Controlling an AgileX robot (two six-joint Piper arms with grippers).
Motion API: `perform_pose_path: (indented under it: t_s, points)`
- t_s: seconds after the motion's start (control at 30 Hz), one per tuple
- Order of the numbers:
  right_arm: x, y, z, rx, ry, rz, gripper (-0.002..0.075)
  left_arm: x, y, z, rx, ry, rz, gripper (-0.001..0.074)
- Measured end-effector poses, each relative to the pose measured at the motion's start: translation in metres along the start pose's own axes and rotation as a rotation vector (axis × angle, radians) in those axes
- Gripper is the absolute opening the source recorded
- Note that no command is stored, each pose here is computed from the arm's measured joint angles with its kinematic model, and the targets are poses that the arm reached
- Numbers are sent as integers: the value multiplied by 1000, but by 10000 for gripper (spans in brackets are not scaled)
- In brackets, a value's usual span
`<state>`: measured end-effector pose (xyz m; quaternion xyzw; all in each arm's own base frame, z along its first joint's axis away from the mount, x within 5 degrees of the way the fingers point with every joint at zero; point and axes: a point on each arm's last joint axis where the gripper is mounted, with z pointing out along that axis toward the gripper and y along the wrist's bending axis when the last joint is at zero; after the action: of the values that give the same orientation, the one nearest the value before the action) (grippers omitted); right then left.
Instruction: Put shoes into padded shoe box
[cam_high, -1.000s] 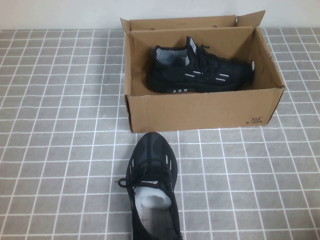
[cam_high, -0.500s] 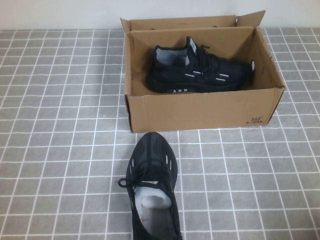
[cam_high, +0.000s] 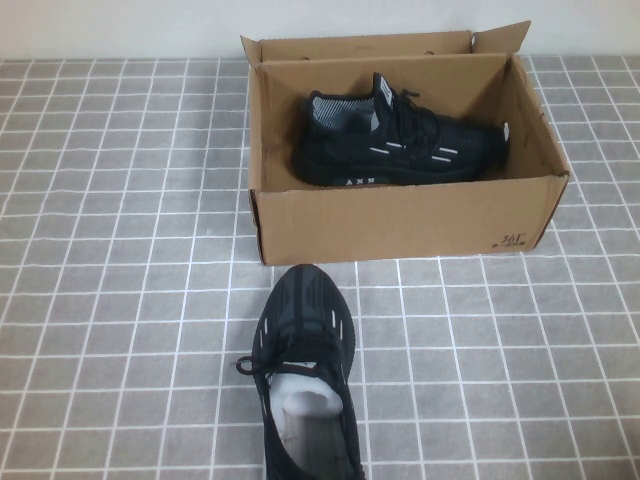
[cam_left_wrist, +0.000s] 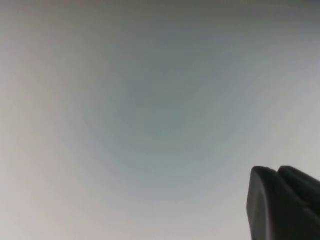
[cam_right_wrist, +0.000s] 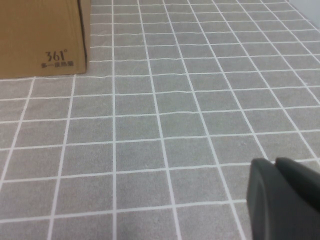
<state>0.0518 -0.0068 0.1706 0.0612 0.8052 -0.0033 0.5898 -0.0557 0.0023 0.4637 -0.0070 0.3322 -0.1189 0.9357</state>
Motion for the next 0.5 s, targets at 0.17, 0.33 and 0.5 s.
perform_pose_path:
  t_s: [0.17,0.33,0.5]
  points:
    - [0,0,0,0,0,0,-8,16,8,17,-94,254,0,-4]
    - [0,0,0,0,0,0,-8,36,14,14,-153,415,24,-4]
    - [0,0,0,0,0,0,-8,58,19,8,-189,533,19,-4]
